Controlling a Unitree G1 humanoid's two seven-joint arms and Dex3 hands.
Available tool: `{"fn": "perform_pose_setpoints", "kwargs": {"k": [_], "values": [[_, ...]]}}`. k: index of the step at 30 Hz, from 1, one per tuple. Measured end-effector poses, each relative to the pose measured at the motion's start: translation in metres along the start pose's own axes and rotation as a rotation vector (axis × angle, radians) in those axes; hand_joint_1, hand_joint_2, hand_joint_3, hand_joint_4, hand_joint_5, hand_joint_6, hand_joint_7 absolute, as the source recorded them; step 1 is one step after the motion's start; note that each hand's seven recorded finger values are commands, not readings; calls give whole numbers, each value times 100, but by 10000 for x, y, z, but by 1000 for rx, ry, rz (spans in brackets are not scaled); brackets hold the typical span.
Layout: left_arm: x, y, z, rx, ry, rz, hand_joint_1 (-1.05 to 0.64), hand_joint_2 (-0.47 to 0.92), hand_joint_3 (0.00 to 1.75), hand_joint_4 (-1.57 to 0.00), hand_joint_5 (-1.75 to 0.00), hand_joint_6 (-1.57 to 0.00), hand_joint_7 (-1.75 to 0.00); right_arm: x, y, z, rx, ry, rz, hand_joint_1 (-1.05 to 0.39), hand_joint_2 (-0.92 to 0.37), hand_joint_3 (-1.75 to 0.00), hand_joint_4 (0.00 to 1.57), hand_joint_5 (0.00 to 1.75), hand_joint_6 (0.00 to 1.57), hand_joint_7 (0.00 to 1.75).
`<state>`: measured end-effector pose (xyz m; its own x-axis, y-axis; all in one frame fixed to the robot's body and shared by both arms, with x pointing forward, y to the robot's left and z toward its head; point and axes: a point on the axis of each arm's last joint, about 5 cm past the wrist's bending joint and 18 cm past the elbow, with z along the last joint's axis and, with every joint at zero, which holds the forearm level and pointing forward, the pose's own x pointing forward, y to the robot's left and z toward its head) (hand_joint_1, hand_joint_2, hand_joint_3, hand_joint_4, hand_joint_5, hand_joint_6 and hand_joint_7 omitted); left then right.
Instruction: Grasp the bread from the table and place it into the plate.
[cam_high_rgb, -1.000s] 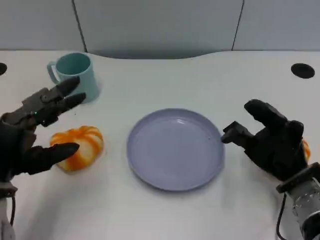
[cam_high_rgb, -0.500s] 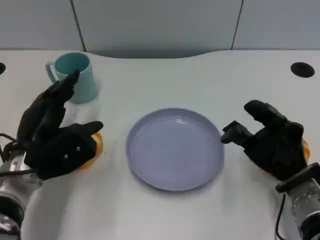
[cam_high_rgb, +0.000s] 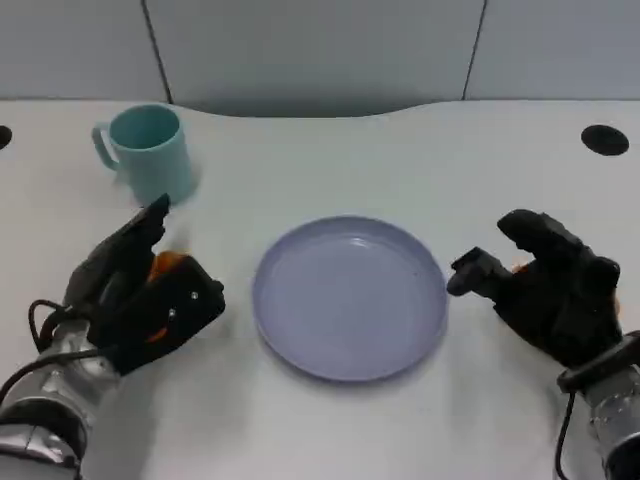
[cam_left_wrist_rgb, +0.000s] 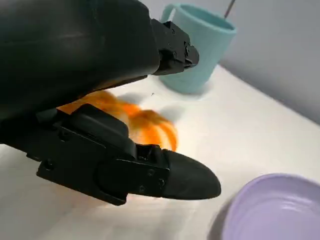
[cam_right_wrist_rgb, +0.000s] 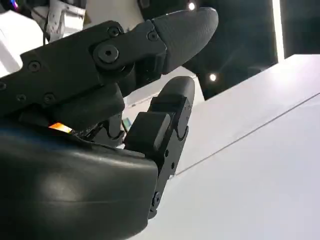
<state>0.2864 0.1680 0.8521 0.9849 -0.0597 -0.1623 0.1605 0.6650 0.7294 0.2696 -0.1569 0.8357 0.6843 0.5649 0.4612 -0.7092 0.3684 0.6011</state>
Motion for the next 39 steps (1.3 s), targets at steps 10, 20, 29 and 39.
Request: {"fn": "perform_pose_setpoints", "kwargs": {"k": [10, 20, 29, 39], "values": [[-26, -34, -47, 79, 30, -18, -55, 75, 0, -62, -32, -15, -2, -4, 5, 6, 33, 2, 14, -45, -92, -5, 86, 87, 110, 0], [-66, -51, -118, 177, 32, 86, -7, 77, 1, -115, -33, -53, -6, -1, 6, 16, 35, -4, 24, -45, -92, -5, 85, 89, 109, 0], [-70, -12, -136, 99, 36, 141, -5, 76, 0, -125, -22, -81, -7, -12, 4, 13, 26, -10, 15, -48, -92, -4, 84, 92, 110, 1], [-29, 19, -26, -99, -26, 259, -5, 76, 0, -124, -24, -92, -8, 11, -2, 5, 40, -3, 0, -47, -91, -3, 85, 92, 111, 1]]}}
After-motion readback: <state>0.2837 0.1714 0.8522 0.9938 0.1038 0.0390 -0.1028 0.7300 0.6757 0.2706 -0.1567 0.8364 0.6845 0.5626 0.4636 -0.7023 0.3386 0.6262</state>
